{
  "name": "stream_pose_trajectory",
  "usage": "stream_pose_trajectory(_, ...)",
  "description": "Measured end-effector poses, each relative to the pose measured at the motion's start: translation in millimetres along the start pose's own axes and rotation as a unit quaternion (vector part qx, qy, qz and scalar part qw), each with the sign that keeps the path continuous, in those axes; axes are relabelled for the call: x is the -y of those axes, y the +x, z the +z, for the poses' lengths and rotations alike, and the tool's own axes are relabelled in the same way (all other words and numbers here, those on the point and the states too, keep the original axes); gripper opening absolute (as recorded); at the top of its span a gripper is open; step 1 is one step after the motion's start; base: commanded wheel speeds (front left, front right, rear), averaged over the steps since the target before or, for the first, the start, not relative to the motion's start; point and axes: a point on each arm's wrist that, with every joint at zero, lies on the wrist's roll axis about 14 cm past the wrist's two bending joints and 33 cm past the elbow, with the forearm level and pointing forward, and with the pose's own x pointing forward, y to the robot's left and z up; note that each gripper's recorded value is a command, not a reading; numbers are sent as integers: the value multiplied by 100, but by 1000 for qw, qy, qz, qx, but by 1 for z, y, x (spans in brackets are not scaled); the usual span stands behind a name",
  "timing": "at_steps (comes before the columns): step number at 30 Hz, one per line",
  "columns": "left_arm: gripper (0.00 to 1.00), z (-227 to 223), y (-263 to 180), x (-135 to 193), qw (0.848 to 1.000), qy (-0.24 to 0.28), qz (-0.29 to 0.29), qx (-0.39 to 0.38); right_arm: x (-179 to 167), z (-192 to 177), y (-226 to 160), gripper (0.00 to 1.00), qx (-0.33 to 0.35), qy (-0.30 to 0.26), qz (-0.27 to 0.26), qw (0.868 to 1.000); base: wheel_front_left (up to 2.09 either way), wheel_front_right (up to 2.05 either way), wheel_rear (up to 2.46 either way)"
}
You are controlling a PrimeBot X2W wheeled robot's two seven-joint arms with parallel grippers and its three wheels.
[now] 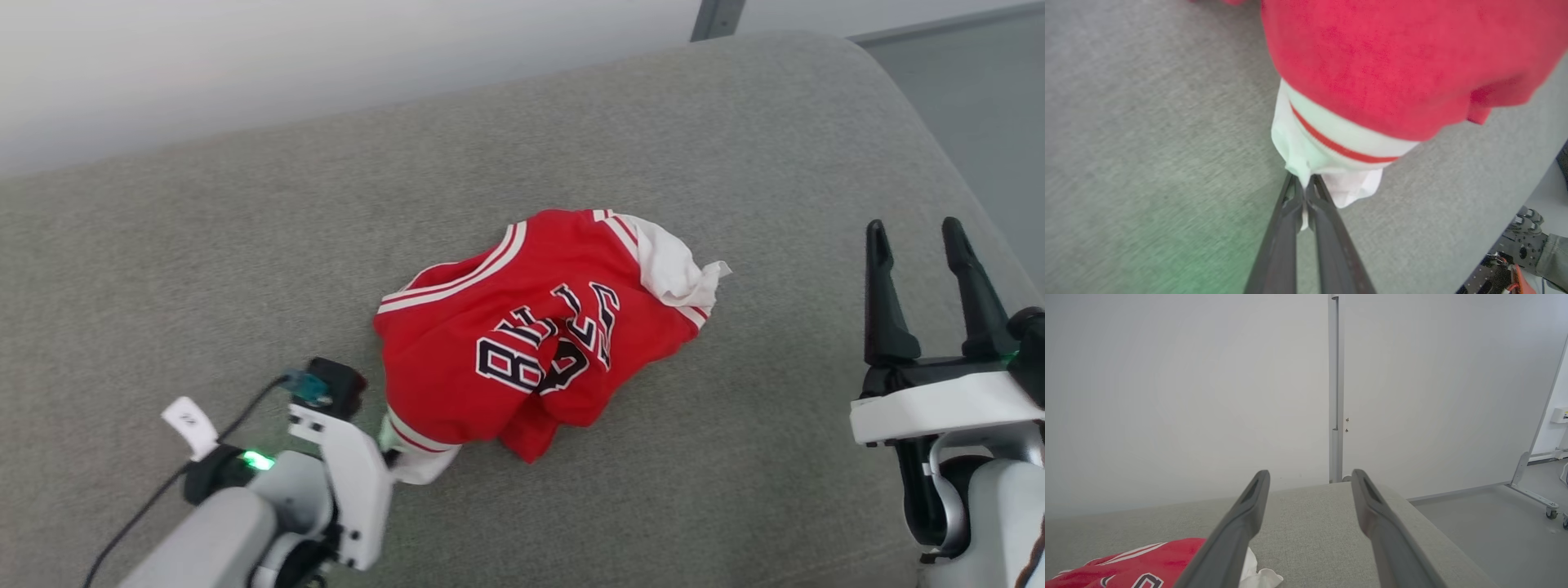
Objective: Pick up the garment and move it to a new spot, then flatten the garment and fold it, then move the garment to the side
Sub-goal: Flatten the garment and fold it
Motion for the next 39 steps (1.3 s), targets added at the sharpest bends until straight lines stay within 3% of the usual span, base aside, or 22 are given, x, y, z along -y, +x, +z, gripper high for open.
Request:
stream_pose_trajectory(7,0,7,-49,-81,994,-4,110,21,-11,1,8,100,10,11,14,1000,0,0,0)
stream_pose_trajectory(13,0,9,-102,-142,977,-10,210,35,-23,-2,14,100,8,18,29,999,0,0,0)
stream_pose_trajectory(19,0,-13,-114,-156,972,-51,228,21,-33,-8,19,100,1,26,41,999,0,0,0)
stream_pose_trajectory(20,7,-21,-112,-155,973,-60,224,13,-35,-11,20,100,-2,28,43,999,0,0,0)
stream_pose_trajectory(21,27,-27,-110,-153,973,-74,218,7,-36,-12,20,100,-4,29,44,999,0,0,0)
stream_pose_trajectory(22,67,-31,-109,-152,973,-83,213,4,-38,-14,21,100,-5,31,46,998,0,0,0)
stream_pose_trajectory(23,98,-33,-107,-150,974,-86,208,2,-39,-15,22,100,-6,32,47,998,0,0,0)
stream_pose_trajectory(28,100,-29,-108,-145,977,-97,190,2,-40,-17,22,100,-8,35,49,998,0,0,0)
stream_pose_trajectory(39,100,53,-125,-130,986,-52,158,30,-37,-13,16,100,-5,37,46,998,0,0,0)
